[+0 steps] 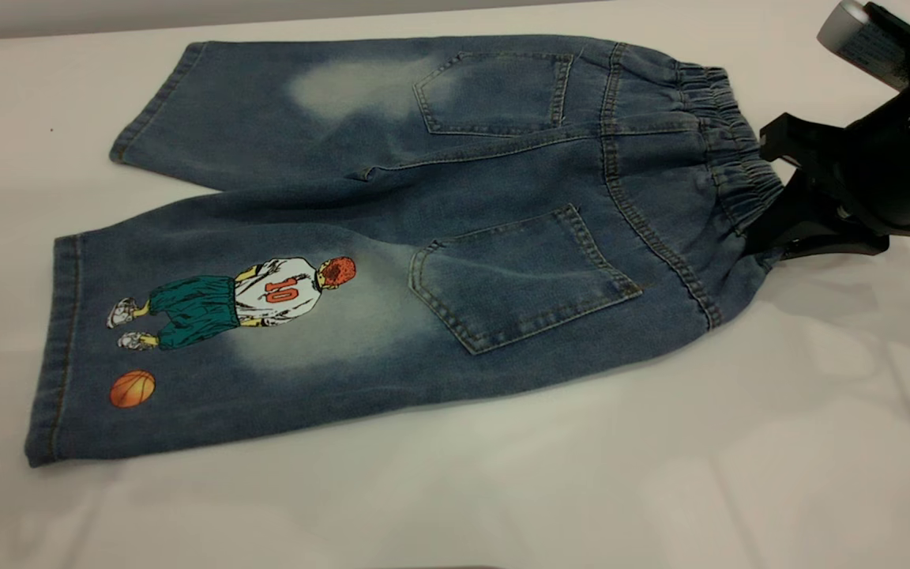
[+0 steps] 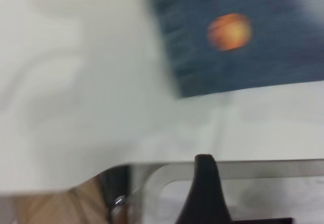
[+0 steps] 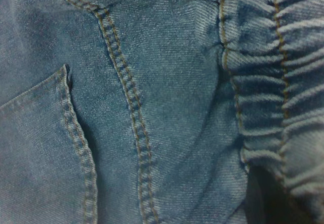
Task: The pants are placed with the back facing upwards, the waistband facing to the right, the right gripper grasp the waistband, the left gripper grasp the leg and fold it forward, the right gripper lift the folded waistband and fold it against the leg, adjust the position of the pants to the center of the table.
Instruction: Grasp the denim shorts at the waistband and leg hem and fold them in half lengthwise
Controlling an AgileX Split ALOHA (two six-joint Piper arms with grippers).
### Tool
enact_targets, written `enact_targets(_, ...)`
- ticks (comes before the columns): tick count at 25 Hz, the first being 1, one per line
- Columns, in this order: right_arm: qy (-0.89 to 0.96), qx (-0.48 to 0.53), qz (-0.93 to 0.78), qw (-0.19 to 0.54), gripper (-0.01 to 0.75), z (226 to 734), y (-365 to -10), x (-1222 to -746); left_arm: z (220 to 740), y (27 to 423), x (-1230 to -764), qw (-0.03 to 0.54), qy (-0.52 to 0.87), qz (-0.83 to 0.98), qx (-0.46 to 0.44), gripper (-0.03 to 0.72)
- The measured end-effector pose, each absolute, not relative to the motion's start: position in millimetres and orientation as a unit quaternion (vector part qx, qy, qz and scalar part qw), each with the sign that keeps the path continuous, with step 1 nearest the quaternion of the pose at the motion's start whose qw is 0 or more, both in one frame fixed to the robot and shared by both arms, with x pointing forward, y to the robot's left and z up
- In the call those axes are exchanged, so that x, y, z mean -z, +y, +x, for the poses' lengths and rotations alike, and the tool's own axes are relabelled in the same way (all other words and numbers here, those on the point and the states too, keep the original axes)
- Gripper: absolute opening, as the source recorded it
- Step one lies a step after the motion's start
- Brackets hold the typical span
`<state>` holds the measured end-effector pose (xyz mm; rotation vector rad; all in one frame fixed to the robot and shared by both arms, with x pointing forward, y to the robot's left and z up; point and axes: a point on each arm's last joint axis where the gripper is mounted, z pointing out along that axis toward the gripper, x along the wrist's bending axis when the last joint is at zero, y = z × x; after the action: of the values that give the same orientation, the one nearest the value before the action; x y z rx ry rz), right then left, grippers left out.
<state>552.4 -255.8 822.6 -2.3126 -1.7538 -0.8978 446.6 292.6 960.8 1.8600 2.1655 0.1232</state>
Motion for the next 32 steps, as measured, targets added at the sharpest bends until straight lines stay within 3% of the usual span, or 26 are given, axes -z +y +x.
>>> enact_targets(8, -0.579, 0.305, -0.754, 0.06, 0.036, 552.5, -254.2, -823.9, 451.7, 297.8, -930.5, 0.098, 0.764, 0.637, -0.04, 0.514)
enact_targets(16, -0.58, 0.31, -0.751, 0.065, 0.037, 552.5, -253.0, -824.5, 464.9, 292.1, -892.6, 0.102, 0.749, 0.655, -0.004, 0.514)
enact_targets(32, -0.582, 0.309, -0.749, 0.065, 0.038, 552.3, -253.0, -824.5, 470.7, 295.6, -826.1, 0.047, 0.739, 0.672, 0.019, 0.514)
